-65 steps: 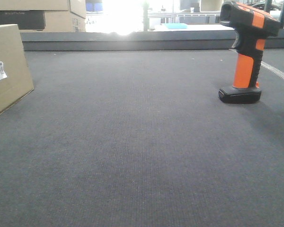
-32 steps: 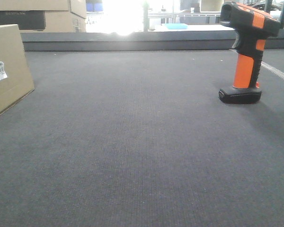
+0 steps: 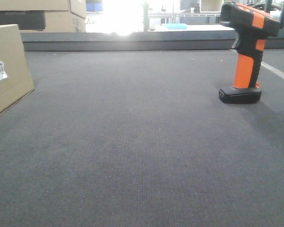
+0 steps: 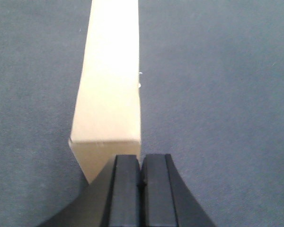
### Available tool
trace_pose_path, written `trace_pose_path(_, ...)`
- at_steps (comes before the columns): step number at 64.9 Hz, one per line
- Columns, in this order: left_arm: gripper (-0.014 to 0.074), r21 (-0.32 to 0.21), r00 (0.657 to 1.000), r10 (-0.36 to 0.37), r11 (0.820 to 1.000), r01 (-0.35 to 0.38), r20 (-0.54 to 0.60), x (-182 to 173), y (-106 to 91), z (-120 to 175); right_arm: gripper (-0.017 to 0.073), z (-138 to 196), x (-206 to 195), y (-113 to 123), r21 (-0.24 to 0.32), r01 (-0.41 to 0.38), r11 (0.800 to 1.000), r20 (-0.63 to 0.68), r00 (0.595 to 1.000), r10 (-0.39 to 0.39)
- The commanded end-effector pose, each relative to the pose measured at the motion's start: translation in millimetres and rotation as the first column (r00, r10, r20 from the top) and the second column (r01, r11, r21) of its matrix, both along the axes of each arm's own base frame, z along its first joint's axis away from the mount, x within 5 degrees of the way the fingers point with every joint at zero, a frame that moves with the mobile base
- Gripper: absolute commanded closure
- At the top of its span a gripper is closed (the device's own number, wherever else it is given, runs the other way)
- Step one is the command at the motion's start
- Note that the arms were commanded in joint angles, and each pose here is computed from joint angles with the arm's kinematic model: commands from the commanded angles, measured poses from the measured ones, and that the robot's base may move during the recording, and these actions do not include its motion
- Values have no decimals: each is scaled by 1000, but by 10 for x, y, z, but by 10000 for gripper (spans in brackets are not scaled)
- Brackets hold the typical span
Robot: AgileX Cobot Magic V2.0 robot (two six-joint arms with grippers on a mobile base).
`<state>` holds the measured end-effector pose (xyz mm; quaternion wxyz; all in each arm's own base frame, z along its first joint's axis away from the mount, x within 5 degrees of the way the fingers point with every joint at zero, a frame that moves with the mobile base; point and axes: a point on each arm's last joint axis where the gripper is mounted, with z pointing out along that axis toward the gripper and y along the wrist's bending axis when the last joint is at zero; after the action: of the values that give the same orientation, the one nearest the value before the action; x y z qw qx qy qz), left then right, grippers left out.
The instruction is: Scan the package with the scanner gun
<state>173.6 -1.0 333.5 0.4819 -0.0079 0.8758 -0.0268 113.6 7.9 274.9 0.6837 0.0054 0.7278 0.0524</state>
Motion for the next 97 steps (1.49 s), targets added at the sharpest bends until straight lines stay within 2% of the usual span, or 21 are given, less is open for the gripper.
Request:
trace_pose_path(1, 705, -42, 993, 21, 999, -16, 117, -161, -11, -92, 721, 17, -64, -7, -15, 1, 1000, 18, 1000, -1)
trace_pose_path(8, 705, -42, 970, 40, 999, -31, 239, -361, 1, -202, 721, 35, -129, -11, -14, 1, 1000, 32, 999, 0)
trace_pose_path(18, 705, -44, 917, 55, 998, -41, 396, -636, 10, -267, 721, 52, -248, -17, -13, -1, 1000, 48, 999, 2)
trace_pose_path(22, 705, -44, 907, 55, 998, -40, 418, -718, 8, -295, 721, 47, -295, -19, -9, -2, 1000, 43, 999, 3)
trace_pose_path(30, 705, -45, 871, 53, 998, -35, 488, -902, 2, -263, 721, 52, -410, -20, 39, -9, 999, 55, 998, 7)
trace_pose_path(51, 705, -47, 776, 51, 999, -28, 629, -1223, -5, -147, 721, 116, -675, -35, 49, -19, 999, 176, 984, 10)
trace_pose_path(58, 705, -47, 765, 51, 999, -27, 642, -1255, -6, -139, 721, 124, -706, -37, 50, -20, 999, 195, 981, 10)
trace_pose_path(83, 705, -47, 765, 51, 999, -27, 642, -1255, -6, -139, 721, 122, -708, -37, 50, -20, 999, 200, 980, 10)
trace_pose_path(85, 705, -47, 765, 51, 999, -27, 642, -1255, -6, -139, 721, 117, -709, -43, 21, -8, 1000, 202, 979, 4)
trace_pose_path(88, 705, -47, 765, 51, 999, -27, 642, -1255, -6, -139, 721, 72, -703, -52, -10, 11, 1000, 199, 980, -9)
trace_pose_path(97, 705, -45, 765, 50, 999, -28, 642, -1255, -5, -139, 721, -256, -665, -74, -2, 62, 998, 152, 987, -61)
